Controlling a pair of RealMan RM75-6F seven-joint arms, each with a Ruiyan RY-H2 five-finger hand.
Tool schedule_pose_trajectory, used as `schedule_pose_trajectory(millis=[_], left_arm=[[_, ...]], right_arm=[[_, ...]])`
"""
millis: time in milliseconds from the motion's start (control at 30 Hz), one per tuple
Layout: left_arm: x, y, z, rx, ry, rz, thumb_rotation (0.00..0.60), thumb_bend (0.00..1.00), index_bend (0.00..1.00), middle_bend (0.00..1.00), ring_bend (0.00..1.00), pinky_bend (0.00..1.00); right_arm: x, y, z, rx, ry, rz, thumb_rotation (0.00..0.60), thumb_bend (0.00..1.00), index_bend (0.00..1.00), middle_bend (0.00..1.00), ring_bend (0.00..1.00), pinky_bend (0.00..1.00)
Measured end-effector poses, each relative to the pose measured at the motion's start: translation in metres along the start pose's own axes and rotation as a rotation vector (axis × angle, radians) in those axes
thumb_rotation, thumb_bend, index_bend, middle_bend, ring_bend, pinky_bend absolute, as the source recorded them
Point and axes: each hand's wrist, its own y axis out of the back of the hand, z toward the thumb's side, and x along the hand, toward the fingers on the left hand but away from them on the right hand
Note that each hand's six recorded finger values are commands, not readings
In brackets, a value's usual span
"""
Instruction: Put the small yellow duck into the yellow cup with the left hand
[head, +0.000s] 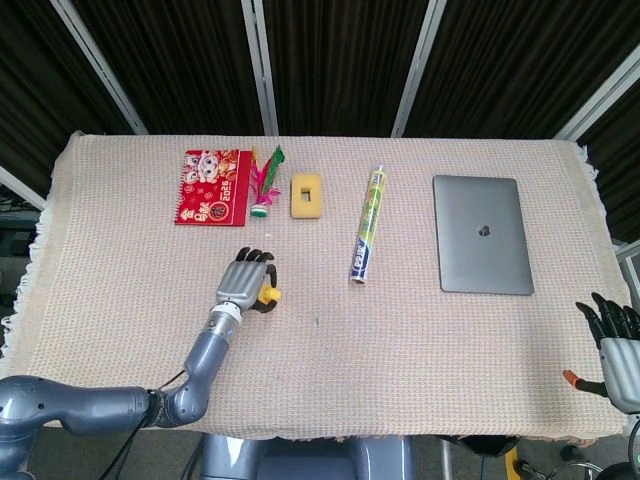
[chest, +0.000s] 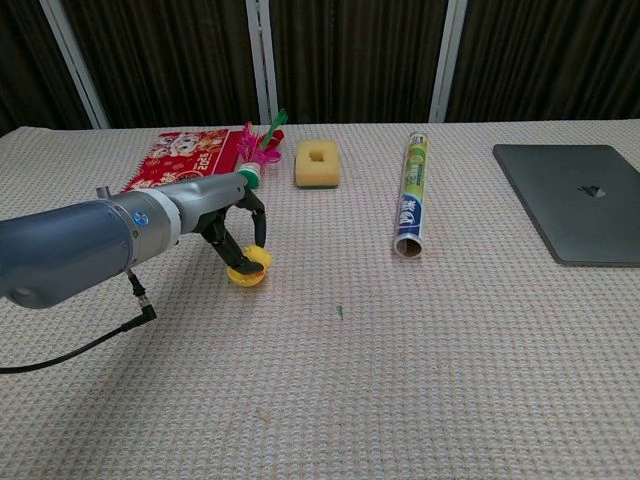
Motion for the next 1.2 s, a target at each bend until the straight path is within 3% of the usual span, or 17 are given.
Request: schedule_pose_trajectory(millis=[600, 1200], left_arm=[[-0.001, 0.002, -0.014, -0.053, 0.042, 0.001, 0.6, 0.33, 0.55, 0.15, 0.09, 0.0], [-0.002, 0.001, -0.013, -0.066, 0.034, -0.004, 0.6, 0.32, 0.54, 0.16, 0.09, 0.0]], right_arm=[[0.0, 0.0, 0.0, 0.001, 0.0, 0.0, 0.6, 0.0, 0.1, 0.0, 0.0, 0.0], [0.0, 0.0, 0.0, -0.001, 0.005, -0.005, 0.6, 0.0, 0.1, 0.0, 0.0, 0.0]])
